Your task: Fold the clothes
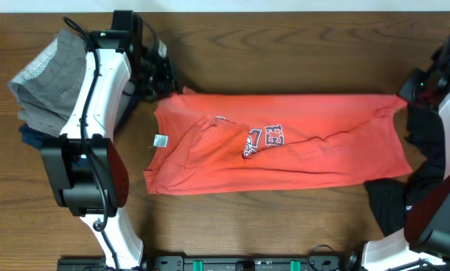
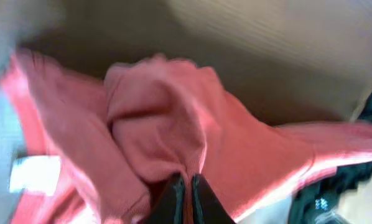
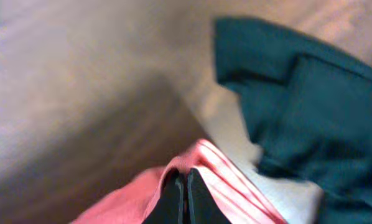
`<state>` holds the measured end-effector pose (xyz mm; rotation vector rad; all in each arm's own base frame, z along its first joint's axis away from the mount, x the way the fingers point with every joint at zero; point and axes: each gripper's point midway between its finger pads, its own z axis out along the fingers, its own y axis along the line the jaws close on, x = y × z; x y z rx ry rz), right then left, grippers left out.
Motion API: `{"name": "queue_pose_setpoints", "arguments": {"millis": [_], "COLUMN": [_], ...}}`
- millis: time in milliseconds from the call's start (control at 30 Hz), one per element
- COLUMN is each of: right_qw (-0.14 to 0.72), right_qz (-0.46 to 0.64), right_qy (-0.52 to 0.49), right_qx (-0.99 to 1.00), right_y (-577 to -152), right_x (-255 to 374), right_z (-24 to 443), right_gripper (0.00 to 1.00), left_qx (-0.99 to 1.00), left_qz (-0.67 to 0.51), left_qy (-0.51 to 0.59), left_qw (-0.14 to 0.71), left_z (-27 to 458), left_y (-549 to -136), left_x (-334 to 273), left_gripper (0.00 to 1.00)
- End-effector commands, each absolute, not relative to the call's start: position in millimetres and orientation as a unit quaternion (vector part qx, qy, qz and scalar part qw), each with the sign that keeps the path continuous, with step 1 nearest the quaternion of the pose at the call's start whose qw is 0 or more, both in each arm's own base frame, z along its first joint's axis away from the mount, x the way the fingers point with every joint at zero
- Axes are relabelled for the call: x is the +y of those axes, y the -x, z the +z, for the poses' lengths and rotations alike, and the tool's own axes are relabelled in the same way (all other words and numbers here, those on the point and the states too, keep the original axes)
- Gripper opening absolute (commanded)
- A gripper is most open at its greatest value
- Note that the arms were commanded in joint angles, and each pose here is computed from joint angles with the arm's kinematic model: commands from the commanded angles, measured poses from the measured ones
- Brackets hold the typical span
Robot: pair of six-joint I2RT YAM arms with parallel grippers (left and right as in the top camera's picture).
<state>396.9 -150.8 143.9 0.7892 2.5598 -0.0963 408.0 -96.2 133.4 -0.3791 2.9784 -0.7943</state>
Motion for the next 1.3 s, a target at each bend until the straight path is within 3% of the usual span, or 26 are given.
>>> {"name": "queue_pose_setpoints", "arguments": {"millis": [0,367,633,1000,1067,1133,1267], "right_qw": [0.204,0.146,0.099,0.084,0.084,0.084,0.084], "right_qz": [-0.103,-0.136,-0.148,-0.177,-0.177,-0.176,-0.172], "right_qy": [-0.294,-0.307,-0.304,-0.344,-0.346,-0.348,-0.345], "right_qx": [0.928,0.931,0.936,0.918,0.918,0.917,0.919], "right_y": [-374,-340,-316,-297,-296,-296,-296], "right_x": [-178,-191,-188,-207,-208,-209,-208], "right_z": [149,138,106,103,103,103,102], "right_gripper": [0.01,0.01,0.01,0.01,0.11,0.24,0.26], "left_qx": [0.968,0.973,0.962,0.95,0.947,0.943,0.935], "left_qz": [-0.23,-0.16,-0.151,-0.146,-0.144,-0.142,-0.139], "left_qy": [0.099,0.112,0.113,0.114,0.116,0.118,0.118], "left_qw": [0.009,-0.119,-0.2,-0.251,-0.262,-0.278,-0.305], "left_z": [139,117,93,81,83,87,95], "left_y": [-394,-329,-286,-258,-253,-246,-234], "left_x": [-85,-67,-66,-65,-65,-65,-65], "left_gripper": [0.06,0.06,0.06,0.06,0.06,0.13,0.23]}}
